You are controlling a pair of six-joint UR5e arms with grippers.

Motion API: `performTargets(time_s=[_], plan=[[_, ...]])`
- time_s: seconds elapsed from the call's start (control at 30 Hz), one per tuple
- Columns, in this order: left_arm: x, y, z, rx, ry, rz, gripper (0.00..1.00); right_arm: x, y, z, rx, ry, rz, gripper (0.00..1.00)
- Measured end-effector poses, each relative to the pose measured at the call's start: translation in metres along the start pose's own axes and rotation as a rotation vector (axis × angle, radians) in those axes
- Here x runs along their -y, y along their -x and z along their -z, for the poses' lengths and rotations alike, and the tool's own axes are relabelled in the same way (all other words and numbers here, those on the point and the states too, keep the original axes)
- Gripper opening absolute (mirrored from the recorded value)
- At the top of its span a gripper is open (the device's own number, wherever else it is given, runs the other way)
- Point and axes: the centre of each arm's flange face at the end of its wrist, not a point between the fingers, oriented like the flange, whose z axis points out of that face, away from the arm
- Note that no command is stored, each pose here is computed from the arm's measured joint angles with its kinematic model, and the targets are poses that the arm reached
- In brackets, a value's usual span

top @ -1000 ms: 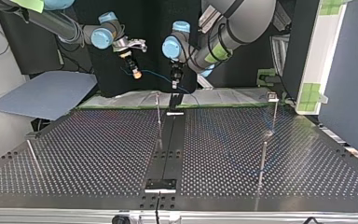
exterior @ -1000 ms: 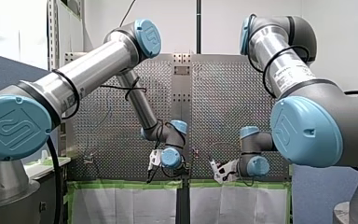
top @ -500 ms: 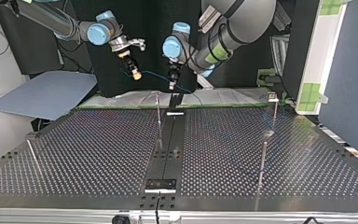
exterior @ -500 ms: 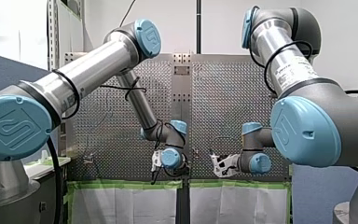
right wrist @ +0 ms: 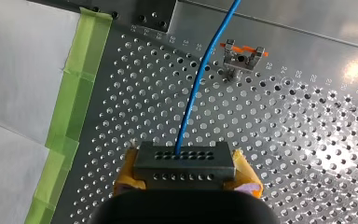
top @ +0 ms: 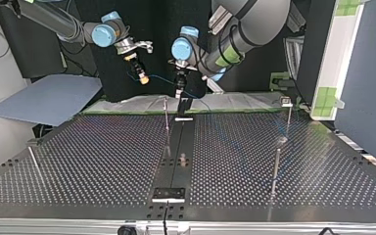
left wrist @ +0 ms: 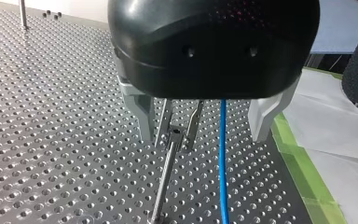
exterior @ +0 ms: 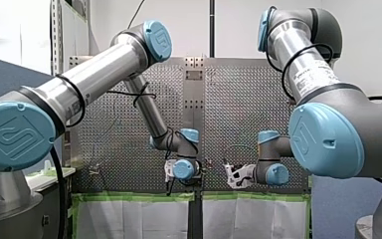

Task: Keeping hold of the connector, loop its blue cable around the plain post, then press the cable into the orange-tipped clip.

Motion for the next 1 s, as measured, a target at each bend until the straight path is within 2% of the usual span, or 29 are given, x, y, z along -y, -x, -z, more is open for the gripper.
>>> performTargets(time_s=[0.4, 0.47, 0.5, 0.57, 0.6, 0.63, 0.67, 0.7, 0.77, 1.0], plan=[[-0.0011, 0.0006, -0.0007, 0.007, 0.012, -0.028, 1.00, 0.0003, 0.0000, -0.0001, -0.001, -0.001, -0.002, 0.00], [-0.0012, 0.0010, -0.0008, 0.009, 0.014, -0.035, 0.78, 0.0004, -0.0001, -0.0001, -0.001, -0.001, -0.003, 0.00], [-0.0011, 0.0011, -0.0007, 0.009, 0.014, -0.039, 0.78, 0.0005, -0.0001, -0.0001, -0.001, -0.001, -0.003, 0.00], [-0.0009, 0.0010, -0.0005, 0.010, 0.015, -0.048, 0.43, 0.0005, -0.0001, -0.0001, -0.001, -0.002, -0.004, 0.00], [-0.0009, 0.0007, -0.0004, 0.009, 0.015, -0.051, 0.43, 0.0006, -0.0002, -0.0002, -0.002, -0.002, -0.004, 0.00], [-0.0010, 0.0006, -0.0002, 0.009, 0.015, -0.053, 0.32, 0.0007, -0.0002, -0.0002, -0.002, -0.002, -0.004, 0.00], [-0.0009, 0.0004, 0.0000, 0.009, 0.015, -0.055, 0.16, 0.0009, -0.0003, -0.0002, -0.002, -0.002, -0.004, 0.00], [-0.0007, 0.0003, 0.0001, 0.008, 0.014, -0.057, 0.16, 0.0010, -0.0004, -0.0002, -0.002, -0.003, -0.004, 0.00], [-0.0004, 0.0001, 0.0004, 0.008, 0.014, -0.063, 0.00, 0.0012, -0.0004, -0.0003, -0.002, -0.003, -0.004, 0.00], [-0.0038, -0.0035, 0.0040, 0.002, 0.019, -0.083, 0.00, 0.0009, -0.0004, -0.0003, -0.002, -0.002, -0.004, 0.00]])
